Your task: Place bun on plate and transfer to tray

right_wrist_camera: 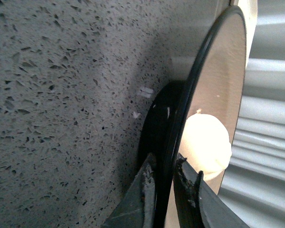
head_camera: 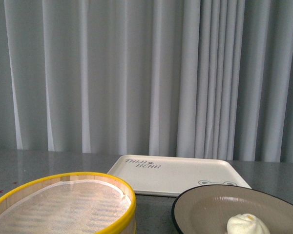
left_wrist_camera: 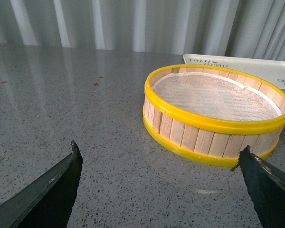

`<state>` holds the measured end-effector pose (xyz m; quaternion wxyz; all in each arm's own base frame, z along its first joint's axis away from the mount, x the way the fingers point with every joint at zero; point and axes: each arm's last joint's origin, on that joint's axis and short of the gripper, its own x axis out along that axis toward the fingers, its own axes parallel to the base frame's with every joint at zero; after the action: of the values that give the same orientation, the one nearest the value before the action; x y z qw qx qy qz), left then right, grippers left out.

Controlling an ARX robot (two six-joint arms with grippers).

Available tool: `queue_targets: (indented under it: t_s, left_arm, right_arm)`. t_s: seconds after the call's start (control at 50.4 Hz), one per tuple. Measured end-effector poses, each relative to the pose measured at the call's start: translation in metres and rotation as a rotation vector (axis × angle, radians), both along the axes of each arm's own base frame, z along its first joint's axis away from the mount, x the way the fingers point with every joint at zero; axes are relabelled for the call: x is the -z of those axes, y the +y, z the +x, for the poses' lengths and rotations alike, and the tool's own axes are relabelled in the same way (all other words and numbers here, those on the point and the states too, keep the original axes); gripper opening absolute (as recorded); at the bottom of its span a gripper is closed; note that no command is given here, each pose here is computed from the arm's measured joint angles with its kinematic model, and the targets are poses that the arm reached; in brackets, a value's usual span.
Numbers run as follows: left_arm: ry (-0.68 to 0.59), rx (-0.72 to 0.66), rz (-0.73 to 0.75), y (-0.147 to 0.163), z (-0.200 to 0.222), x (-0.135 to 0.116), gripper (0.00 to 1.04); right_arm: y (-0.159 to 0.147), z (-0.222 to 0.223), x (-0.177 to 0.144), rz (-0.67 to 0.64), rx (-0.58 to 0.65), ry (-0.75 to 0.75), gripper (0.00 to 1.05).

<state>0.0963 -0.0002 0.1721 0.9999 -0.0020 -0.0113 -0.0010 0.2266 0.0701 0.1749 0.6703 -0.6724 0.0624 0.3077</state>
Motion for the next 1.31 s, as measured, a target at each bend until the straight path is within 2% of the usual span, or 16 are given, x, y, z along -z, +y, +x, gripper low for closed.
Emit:
queue_targets:
  t_s: [0.059,0.317,0.496,0.595,0.714,1.011,1.15,1.309]
  left_arm:
    - [0.0,0.0,0.0,0.0,0.0,0.0,0.98]
    - [0.0,0.0,0.0,0.0,0.0,0.0,0.98]
    - [0.0,0.0,0.0,0.0,0.0,0.0,0.98]
    - [0.0,0.0,0.0,0.0,0.0,0.0,0.98]
    - [0.0,0.0,0.0,0.0,0.0,0.0,0.98]
    - [0.0,0.0,0.0,0.0,0.0,0.0,0.98]
    - [0.0,0.0,0.0,0.0,0.0,0.0,0.98]
    - [0.0,0.0,0.0,0.0,0.0,0.0,0.98]
  right_arm:
    - [-0.003,-0.002,-0.002,-0.009,-0.004,-0.027,0.03]
    - [-0.01,-0.004,-0.005,-0.041,0.004,-0.103,0.03]
    - [-0.014,0.005,-0.011,-0.06,0.026,-0.234,0.03]
    - [-0.014,0.014,-0.029,-0.044,0.048,-0.346,0.03]
    - [-0.015,0.027,-0.055,-0.015,0.016,-0.434,0.03]
    - [-0.027,0.078,-0.084,0.09,-0.009,-0.461,0.03]
    - [-0.04,0.108,-0.086,0.141,0.007,-0.427,0.03]
    - [-0.054,0.135,-0.082,0.136,0.013,-0.396,0.03]
